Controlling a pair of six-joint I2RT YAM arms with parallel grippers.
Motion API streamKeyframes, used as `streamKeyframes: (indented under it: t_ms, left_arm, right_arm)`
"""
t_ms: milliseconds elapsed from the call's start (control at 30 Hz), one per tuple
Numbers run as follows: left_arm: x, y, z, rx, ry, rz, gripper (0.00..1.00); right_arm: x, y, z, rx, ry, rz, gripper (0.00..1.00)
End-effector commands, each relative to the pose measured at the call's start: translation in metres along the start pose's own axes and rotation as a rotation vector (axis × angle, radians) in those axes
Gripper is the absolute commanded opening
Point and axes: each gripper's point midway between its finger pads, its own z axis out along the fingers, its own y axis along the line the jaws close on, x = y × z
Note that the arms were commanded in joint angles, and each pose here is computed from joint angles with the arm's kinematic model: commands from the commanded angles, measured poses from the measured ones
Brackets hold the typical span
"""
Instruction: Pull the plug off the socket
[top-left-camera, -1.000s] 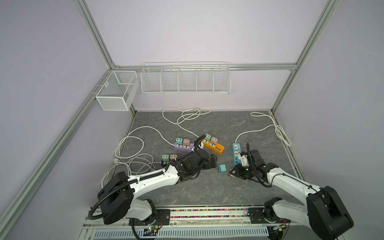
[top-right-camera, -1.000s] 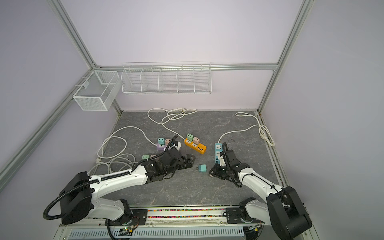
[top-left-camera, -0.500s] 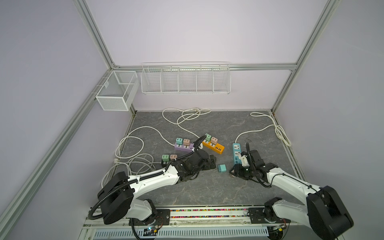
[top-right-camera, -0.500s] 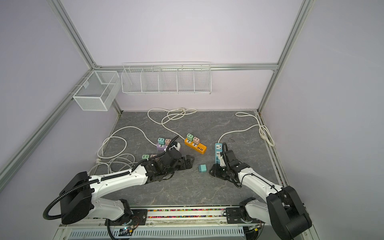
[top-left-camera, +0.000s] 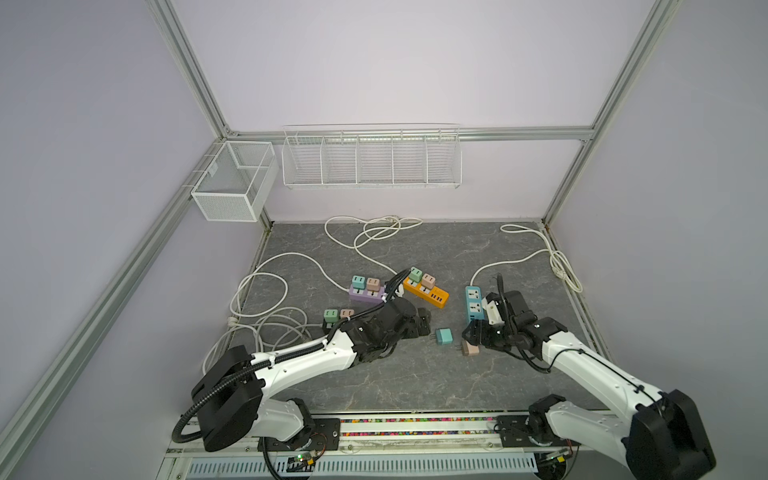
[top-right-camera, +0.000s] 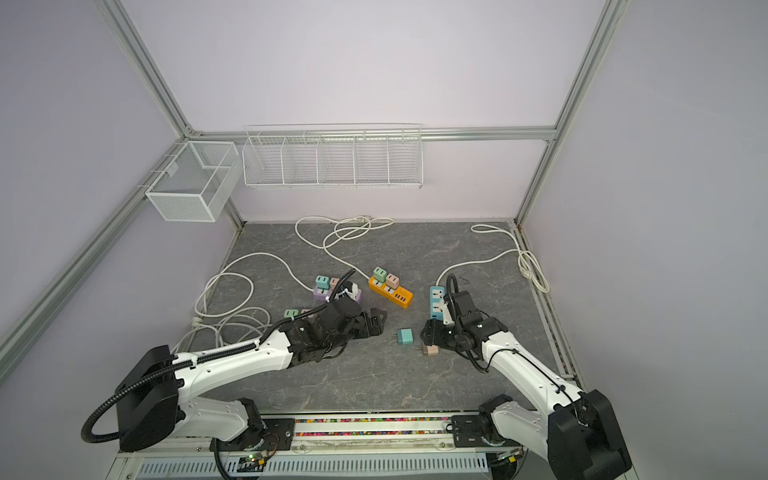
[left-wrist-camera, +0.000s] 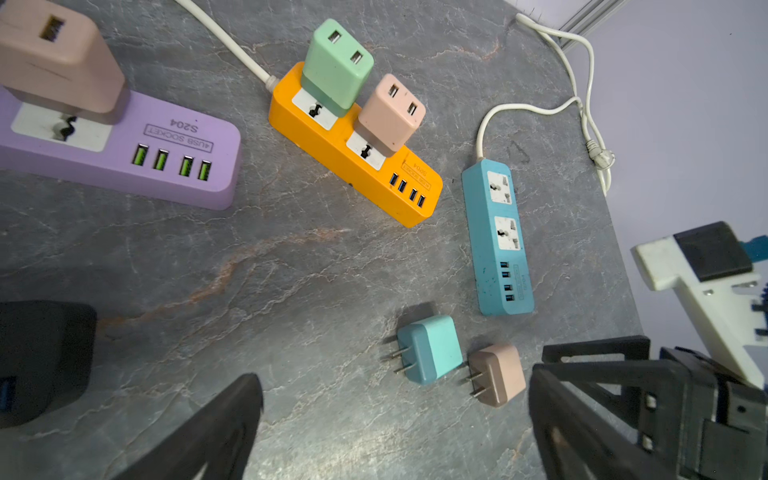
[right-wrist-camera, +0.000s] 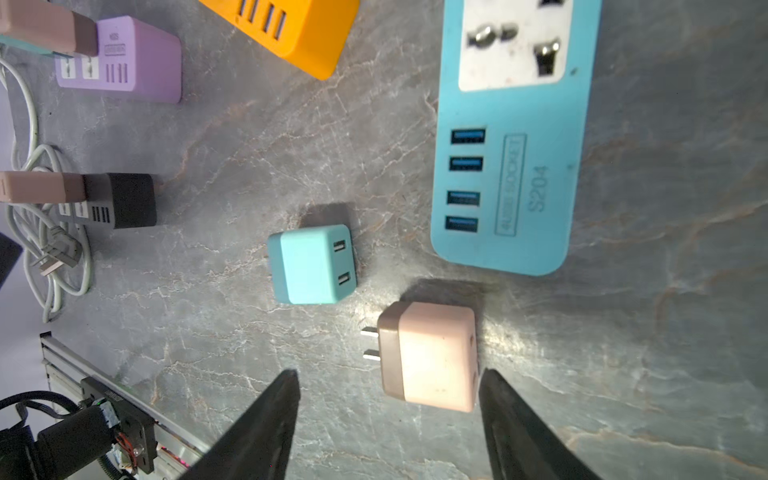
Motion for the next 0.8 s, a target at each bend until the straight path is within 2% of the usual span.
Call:
streamKeyframes:
  t_ms: [0,267,300,400,767]
  left_arm:
    - [-0.022,-0.004,-0.012,0.009,-0.063,0.001,0.99]
    - [-0.037,0.011,-0.024,-0.011,-0.098,-0.013,0.99]
    - [-0.038,0.013,-0.024,-0.016,-0.098,-0.018,0.99]
    - [-0.041,0.018,-0.025,-0.021,-0.097,-0.022,0.99]
    - [-0.055,0.019,-0.028,-0.017,-0.111,-0.031,0.99]
  right_arm:
    - [-0.012,0.002,-0.002,0.049,0.013,-0.079,0.74]
    - [-0.056,0.03,0.014,0.005,-0.018,-0.172,0.77]
    - [-0.07,0.041,0.012,-0.014,-0.043,-0.189,0.77]
    - [-0.088,0.047,0.025,0.001,-0.038,-0.216,0.78]
    - [-0.12,0.059,0.074,-0.021,-0.006,-0.257,0.84]
